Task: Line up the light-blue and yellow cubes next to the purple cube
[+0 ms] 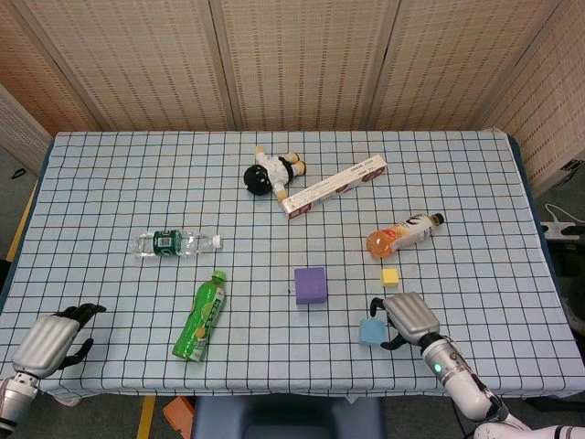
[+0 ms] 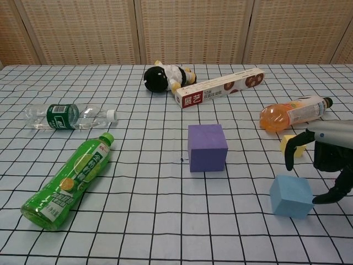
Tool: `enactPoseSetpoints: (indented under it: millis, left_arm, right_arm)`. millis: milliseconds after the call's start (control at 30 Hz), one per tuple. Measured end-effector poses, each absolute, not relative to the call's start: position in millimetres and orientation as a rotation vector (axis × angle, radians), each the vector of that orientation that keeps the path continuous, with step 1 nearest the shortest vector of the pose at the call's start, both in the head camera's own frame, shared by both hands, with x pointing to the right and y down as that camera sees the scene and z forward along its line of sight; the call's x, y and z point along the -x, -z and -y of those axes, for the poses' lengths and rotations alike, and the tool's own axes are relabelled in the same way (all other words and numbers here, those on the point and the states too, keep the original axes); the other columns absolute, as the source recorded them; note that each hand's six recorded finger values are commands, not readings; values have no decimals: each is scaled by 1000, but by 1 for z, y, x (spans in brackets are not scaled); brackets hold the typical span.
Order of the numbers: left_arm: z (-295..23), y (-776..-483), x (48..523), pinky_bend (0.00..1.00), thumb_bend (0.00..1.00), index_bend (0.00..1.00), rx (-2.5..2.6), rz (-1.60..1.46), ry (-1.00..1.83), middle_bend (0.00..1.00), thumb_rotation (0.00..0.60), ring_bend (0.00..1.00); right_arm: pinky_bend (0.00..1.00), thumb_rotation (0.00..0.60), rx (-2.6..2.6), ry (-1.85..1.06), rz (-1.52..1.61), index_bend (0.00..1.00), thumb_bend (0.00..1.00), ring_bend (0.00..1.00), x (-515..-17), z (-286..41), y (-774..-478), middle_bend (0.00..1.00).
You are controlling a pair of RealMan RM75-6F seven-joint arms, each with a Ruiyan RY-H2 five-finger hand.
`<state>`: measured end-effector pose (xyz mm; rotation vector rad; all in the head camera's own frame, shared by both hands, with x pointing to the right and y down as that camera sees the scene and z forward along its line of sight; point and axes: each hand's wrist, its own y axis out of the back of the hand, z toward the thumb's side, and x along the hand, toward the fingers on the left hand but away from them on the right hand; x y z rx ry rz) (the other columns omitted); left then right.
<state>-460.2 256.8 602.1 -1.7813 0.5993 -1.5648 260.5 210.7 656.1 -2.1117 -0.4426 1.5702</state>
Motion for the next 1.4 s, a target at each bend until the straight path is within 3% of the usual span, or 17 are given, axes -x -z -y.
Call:
enactPoseSetpoints:
  millis: [633,867,1400]
  left_arm:
    - [-257,-600,459,547,445,253,1790,-599,1551,271,600,316]
    - [-257,-600,458,547,446,254,1789,-598,1551,270,600,317]
    - [-259,-601,457,547,446,253,1791,-587,1553,271,600,317]
  right_arm:
    - [1000,600,2081,-1593,378,425,0,924,-252,-219,-670,1000]
    - [1000,600,2036,-1594,410,475,0,925,-253,-217,-675,1000]
    - [1000,600,1944,-1525,610,532,15,927,-252,-191,-676,1000]
